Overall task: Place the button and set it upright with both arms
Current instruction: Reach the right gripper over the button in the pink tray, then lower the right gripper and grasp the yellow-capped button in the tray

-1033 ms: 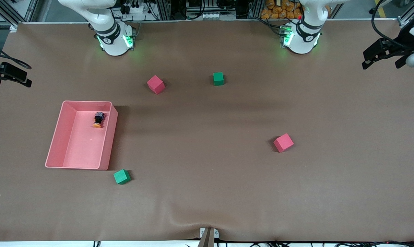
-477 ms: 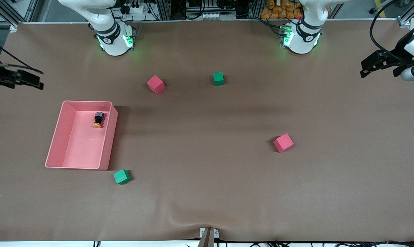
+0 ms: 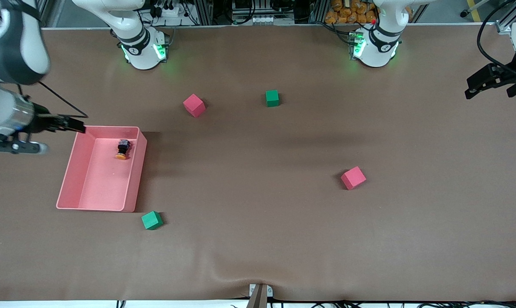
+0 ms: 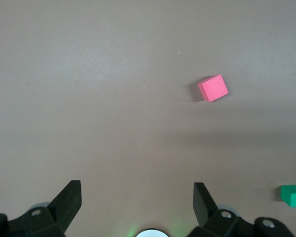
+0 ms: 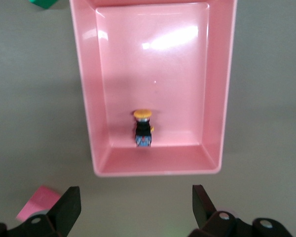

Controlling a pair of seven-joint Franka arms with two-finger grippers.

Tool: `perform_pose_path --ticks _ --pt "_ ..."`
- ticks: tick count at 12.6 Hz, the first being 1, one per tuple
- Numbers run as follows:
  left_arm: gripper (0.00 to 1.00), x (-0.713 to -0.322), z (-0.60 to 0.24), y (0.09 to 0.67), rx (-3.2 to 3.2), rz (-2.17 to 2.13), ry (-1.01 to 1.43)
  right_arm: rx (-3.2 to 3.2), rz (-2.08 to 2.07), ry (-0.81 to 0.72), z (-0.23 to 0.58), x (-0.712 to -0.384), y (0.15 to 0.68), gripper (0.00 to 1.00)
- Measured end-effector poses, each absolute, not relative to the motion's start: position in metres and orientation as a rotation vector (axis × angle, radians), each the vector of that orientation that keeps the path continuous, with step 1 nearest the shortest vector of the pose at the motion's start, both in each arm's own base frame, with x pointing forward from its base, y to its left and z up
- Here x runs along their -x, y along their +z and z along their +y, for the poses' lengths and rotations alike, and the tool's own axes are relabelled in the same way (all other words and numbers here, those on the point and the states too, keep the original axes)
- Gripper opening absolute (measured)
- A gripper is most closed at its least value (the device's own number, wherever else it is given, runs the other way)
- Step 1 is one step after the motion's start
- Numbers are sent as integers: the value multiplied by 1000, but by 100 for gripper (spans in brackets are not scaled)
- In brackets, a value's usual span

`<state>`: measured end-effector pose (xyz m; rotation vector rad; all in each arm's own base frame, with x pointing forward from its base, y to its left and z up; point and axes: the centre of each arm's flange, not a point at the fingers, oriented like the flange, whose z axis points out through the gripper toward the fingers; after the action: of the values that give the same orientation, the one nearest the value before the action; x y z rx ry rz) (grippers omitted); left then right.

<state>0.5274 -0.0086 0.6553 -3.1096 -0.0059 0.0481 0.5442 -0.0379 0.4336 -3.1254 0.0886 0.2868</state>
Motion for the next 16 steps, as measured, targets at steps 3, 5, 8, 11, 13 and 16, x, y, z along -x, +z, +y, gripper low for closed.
perform_pose_path --ticks 3,5,8,11,13,16 --pt "100 -530 -9 654 3110 -1 50 3155 47 239 -32 -523 349 100" --pt "100 -530 -8 654 3111 -1 52 3161 44 235 -34 -517 323 100" --pt "100 -532 -8 651 3111 -22 58 3170 42 138 -35 -528 300 100" --pt "100 -532 -10 654 3109 -85 49 3173 35 88 -35 -533 263 100" --pt "100 -532 -9 654 3109 -96 54 3172 37 97 -36 -527 238 100" --pt "100 -531 -10 653 3105 -164 57 3170 65 123 -45 -510 201 100"
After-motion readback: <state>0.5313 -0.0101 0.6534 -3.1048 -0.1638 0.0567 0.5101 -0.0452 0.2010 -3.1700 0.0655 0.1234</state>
